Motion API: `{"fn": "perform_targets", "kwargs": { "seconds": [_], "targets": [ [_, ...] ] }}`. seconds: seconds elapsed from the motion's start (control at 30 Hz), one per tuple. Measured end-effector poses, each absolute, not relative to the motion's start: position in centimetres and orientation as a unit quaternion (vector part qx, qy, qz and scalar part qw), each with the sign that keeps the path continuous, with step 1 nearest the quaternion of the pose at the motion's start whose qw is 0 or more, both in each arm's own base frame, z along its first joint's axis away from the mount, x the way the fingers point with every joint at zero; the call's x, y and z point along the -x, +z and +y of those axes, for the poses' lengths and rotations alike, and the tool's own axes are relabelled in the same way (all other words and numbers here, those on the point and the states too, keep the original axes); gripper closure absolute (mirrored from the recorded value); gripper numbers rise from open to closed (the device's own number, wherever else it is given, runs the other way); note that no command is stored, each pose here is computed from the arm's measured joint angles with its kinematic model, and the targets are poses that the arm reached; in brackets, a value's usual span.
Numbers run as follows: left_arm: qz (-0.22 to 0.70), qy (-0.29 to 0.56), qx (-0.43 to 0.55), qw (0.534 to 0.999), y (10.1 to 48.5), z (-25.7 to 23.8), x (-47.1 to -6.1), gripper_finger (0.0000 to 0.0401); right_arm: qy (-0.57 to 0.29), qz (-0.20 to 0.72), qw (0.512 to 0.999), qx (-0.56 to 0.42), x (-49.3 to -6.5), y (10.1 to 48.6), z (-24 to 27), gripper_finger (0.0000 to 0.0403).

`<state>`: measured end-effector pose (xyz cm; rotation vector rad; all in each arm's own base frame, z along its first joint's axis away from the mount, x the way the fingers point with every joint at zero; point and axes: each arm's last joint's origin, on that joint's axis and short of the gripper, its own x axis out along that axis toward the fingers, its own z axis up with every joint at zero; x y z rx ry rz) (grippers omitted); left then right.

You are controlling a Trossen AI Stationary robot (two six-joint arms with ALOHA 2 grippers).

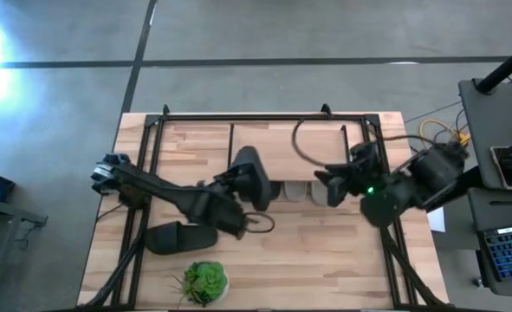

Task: Pick and place slides into the shelf
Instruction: Put the black slipper on the shelf

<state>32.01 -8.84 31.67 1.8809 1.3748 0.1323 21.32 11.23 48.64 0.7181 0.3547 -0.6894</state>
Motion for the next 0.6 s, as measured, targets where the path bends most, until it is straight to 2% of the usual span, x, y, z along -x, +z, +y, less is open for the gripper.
{"fn": "perform_targets", "kwargs": {
  "seconds": [0.07,0.13,0.23,0.3,0.47,0.6],
  "targets": [
    [0.529,0.075,-0.74,0.408,31.7,-8.2,-33.3,0.0401,-0.33,0.163,0.86,-0.352,-20.9,49.0,10.6,0.0205],
    [0.511,0.06,-0.748,0.418,31.8,-7.7,-34.5,0.0401,-0.33,0.162,0.858,-0.358,-20.6,49.3,10.1,0.0205],
    [0.477,0.027,-0.778,0.408,31.9,-7.1,-35.9,0.0401,-0.33,0.17,0.856,-0.36,-20.6,49.4,9.6,0.0205],
    [0.449,0.034,-0.783,0.43,32.5,-6.4,-36.9,0.0401,-0.329,0.179,0.857,-0.354,-20.7,49.3,9.4,0.0205],
    [0.478,0.023,-0.786,0.391,31.1,-3.4,-38.7,0.0401,-0.319,0.204,0.859,-0.345,-20.9,49.2,9.1,0.0205],
    [0.489,0.028,-0.778,0.395,29.3,-1.0,-40.6,0.0401,-0.312,0.214,0.86,-0.342,-20.9,49.2,9.2,0.0205]
  ]
}}
